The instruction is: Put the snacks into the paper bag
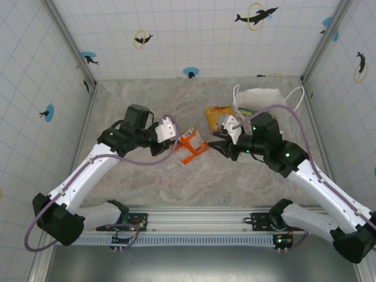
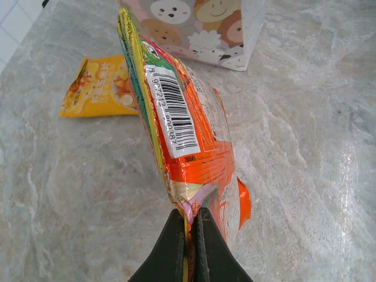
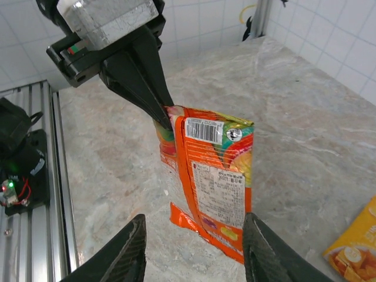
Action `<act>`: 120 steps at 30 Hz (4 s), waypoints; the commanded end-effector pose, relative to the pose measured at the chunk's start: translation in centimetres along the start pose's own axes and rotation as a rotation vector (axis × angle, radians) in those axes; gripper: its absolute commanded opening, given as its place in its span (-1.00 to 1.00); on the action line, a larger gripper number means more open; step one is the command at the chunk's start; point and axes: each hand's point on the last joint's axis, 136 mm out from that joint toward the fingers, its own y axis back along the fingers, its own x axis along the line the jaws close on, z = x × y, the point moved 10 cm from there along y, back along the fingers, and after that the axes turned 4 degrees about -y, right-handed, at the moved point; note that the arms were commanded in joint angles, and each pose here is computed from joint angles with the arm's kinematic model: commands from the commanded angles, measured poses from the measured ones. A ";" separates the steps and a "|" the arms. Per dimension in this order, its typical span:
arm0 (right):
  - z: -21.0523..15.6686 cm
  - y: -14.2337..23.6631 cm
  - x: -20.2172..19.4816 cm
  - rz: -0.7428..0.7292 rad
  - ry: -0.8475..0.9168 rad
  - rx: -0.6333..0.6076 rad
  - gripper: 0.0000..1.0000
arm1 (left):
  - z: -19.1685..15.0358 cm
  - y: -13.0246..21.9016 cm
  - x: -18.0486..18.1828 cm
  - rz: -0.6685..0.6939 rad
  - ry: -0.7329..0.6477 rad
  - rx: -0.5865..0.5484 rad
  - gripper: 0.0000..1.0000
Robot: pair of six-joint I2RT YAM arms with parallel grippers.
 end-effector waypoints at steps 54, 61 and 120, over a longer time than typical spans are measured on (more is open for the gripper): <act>2.0 -0.9 0.1 -0.114 -0.025 -0.080 -1.00 | 1.4 -0.3 0.3 0.093 0.081 -0.237 0.43; 5.6 1.9 -0.5 -0.215 -0.094 -0.234 -1.00 | 1.1 -0.7 2.9 0.325 0.448 -0.229 0.73; 3.8 13.8 -13.8 -0.691 -0.862 -0.238 -1.00 | 3.0 -8.9 7.7 0.313 0.853 -0.217 0.68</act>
